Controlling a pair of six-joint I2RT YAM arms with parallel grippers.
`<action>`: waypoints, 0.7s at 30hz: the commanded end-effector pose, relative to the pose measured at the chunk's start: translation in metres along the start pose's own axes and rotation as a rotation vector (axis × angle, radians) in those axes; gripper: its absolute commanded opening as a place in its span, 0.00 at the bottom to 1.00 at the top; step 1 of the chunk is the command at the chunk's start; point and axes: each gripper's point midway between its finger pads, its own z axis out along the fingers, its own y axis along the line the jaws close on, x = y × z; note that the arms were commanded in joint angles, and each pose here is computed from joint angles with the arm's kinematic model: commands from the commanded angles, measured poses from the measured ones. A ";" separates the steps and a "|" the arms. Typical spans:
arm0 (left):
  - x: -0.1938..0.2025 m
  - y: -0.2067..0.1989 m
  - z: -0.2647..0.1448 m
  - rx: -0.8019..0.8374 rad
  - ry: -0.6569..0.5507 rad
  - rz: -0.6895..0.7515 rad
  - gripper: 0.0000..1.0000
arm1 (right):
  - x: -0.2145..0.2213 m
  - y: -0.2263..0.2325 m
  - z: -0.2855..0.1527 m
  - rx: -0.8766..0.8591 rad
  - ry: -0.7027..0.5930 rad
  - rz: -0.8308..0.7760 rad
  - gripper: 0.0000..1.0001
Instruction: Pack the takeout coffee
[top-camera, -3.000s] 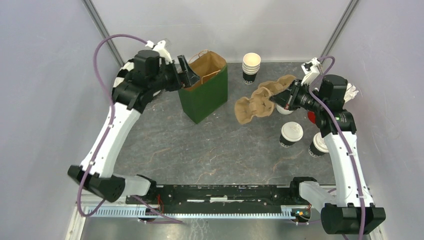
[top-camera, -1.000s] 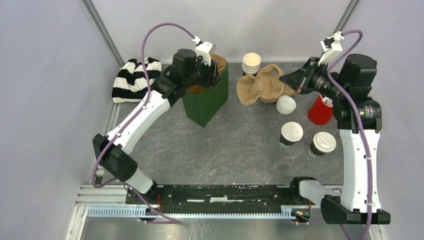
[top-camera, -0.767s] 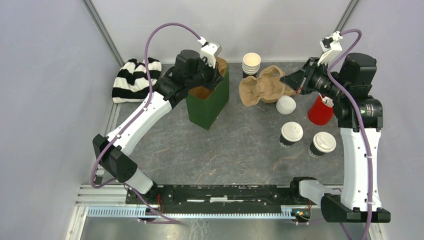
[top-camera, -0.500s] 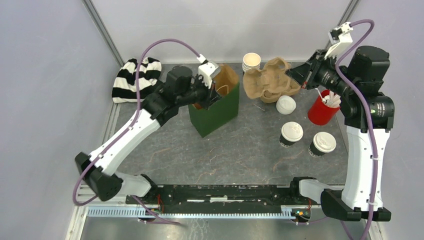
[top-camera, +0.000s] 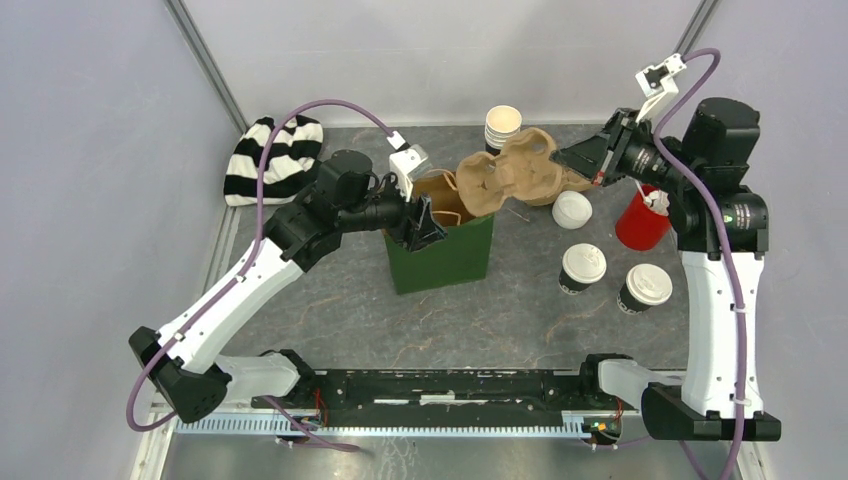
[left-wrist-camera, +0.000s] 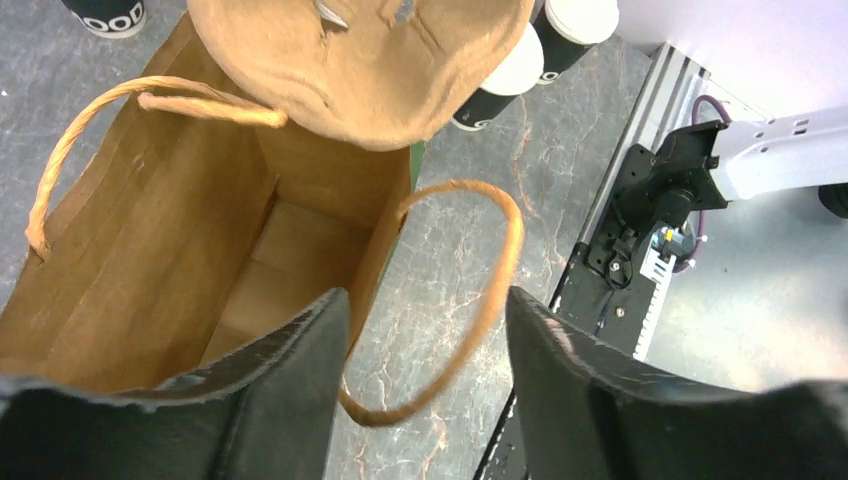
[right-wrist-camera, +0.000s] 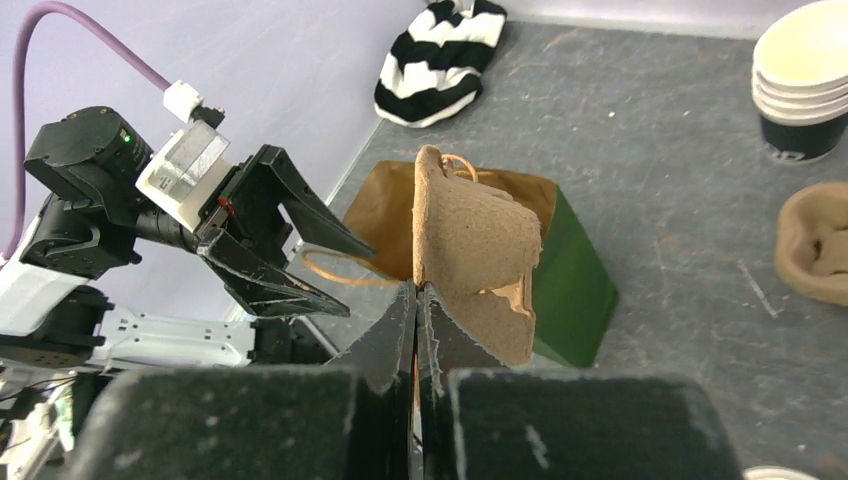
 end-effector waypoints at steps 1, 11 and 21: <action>-0.026 -0.018 -0.022 0.018 -0.053 -0.098 0.70 | -0.008 0.026 -0.007 -0.093 -0.047 0.005 0.00; -0.059 0.014 -0.085 -0.338 -0.205 -0.368 0.86 | -0.046 0.064 -0.016 -0.224 -0.153 -0.094 0.00; -0.012 0.073 -0.116 -0.711 -0.156 -0.619 0.77 | -0.038 0.071 0.015 -0.319 -0.081 -0.067 0.00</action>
